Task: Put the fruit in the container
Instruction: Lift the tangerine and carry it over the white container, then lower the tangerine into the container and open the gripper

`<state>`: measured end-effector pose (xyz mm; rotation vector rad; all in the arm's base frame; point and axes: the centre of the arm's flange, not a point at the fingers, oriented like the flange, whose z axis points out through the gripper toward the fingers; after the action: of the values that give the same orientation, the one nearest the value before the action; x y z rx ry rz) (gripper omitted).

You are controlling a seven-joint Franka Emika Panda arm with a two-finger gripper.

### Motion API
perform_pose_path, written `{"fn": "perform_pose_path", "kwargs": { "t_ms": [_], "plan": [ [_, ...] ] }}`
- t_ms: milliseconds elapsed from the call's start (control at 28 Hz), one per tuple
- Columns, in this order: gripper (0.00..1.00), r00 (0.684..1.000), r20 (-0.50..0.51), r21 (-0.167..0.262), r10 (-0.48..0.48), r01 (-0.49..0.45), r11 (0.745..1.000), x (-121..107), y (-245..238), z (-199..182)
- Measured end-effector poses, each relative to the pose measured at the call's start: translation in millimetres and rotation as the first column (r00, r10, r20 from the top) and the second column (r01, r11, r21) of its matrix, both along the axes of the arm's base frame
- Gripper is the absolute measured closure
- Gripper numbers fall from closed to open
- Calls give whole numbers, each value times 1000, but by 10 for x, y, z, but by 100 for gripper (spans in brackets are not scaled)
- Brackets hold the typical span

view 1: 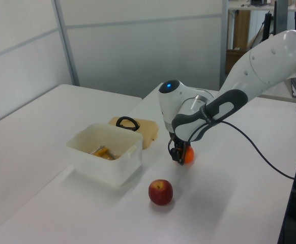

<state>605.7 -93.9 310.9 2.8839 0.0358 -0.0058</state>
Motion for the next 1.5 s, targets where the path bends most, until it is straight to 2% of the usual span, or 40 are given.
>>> {"fn": "perform_pose_path", "kwargs": {
  "t_ms": [107,214,393,607,821,964,1107,1321,1393,1429,1500],
  "plan": [
    [21,1000,21,1,-12,12,1000,24,-14,101],
    [21,997,65,24,-44,42,999,60,-45,319],
    [21,980,147,119,-136,119,986,186,-74,882],
    [21,951,217,249,-218,162,955,388,81,1486],
    [21,920,261,300,-292,210,931,581,481,1633],
    [21,870,345,349,-353,230,908,806,866,1511],
    [21,815,428,356,-390,245,902,979,1259,1238],
    [21,786,462,310,-411,291,905,1080,1477,878],
    [17,782,464,305,-415,298,904,1096,1472,848],
    [10,779,468,306,-418,301,903,1107,1464,862],
    [5,774,475,309,-419,299,903,1123,1454,910]
  ]
}}
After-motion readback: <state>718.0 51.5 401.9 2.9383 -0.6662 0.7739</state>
